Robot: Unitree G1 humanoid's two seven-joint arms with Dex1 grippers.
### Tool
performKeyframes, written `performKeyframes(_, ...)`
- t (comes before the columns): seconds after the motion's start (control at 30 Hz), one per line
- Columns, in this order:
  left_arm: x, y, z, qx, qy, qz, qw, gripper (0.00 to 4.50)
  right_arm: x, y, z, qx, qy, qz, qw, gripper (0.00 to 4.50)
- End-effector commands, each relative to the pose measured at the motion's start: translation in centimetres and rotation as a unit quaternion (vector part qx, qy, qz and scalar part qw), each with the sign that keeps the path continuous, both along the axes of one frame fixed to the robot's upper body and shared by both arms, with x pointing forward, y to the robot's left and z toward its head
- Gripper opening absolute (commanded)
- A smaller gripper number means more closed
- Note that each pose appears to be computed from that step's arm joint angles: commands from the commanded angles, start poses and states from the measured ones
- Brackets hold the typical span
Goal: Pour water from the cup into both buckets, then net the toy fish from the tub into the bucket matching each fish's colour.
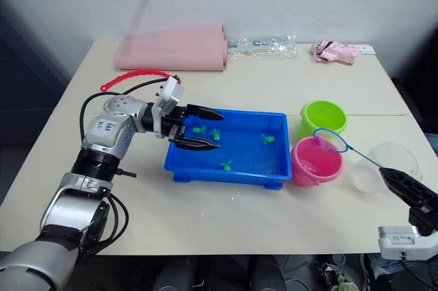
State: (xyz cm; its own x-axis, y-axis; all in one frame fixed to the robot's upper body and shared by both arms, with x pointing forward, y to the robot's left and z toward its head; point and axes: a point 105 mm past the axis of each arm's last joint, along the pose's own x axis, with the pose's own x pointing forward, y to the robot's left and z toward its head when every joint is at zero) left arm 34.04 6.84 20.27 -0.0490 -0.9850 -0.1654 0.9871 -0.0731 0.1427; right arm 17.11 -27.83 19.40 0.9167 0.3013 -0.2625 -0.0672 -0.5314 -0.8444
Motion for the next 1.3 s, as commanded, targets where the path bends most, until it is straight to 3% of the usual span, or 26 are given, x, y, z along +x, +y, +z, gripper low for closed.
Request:
performKeyframes(0.03,-0.1,0.0,1.1,-0.002,-0.026,-0.003,1.0,4.47,0.0,-0.9,0.5,-0.016,-0.002,-0.015,1.0,0.0)
performKeyframes(0.1,0.0,0.2,1.1,-0.001,-0.027,0.0,1.0,4.47,0.4,-2.1,1.5,0.005,-0.022,-0.044,0.999,0.0)
performKeyframes(0.23,0.0,0.5,1.0,0.004,-0.027,0.005,1.0,4.47,1.3,-1.5,3.0,0.133,-0.032,-0.056,0.989,0.0)
performKeyframes(0.33,0.0,1.0,0.4,0.02,-0.028,0.008,0.999,4.47,2.4,-0.1,4.4,0.284,-0.012,-0.064,0.957,0.0)
performKeyframes(0.43,0.0,1.6,-0.3,0.038,-0.031,0.014,0.999,4.47,3.1,2.1,4.3,0.413,0.077,-0.058,0.905,0.0)
performKeyframes(0.53,0.3,2.0,-0.9,0.055,-0.04,0.029,0.997,4.47,3.9,3.6,3.5,0.533,0.172,-0.07,0.825,0.0)
performKeyframes(0.67,0.2,2.3,-1.4,0.065,-0.043,0.035,0.996,4.47,4.3,8.4,1.8,0.665,0.344,-0.074,0.659,0.0)
performKeyframes(0.73,0.0,2.4,-1.3,0.066,-0.045,0.034,0.996,4.47,4.4,9.7,0.4,0.677,0.409,-0.111,0.602,0.0)
performKeyframes(0.8,-0.1,2.5,-1.2,0.066,-0.046,0.036,0.996,4.47,4.5,10.4,-0.6,0.681,0.446,-0.143,0.563,0.0)
performKeyframes(1.1,-0.4,3.3,-0.9,0.062,-0.05,0.06,0.995,4.47,7.4,10.4,-3.8,0.734,0.454,-0.249,0.439,0.0)
performKeyframes(1.3,-0.8,3.9,-1.0,0.063,-0.047,0.077,0.994,4.47,9.6,9.4,-4.8,0.764,0.413,-0.291,0.402,0.0)
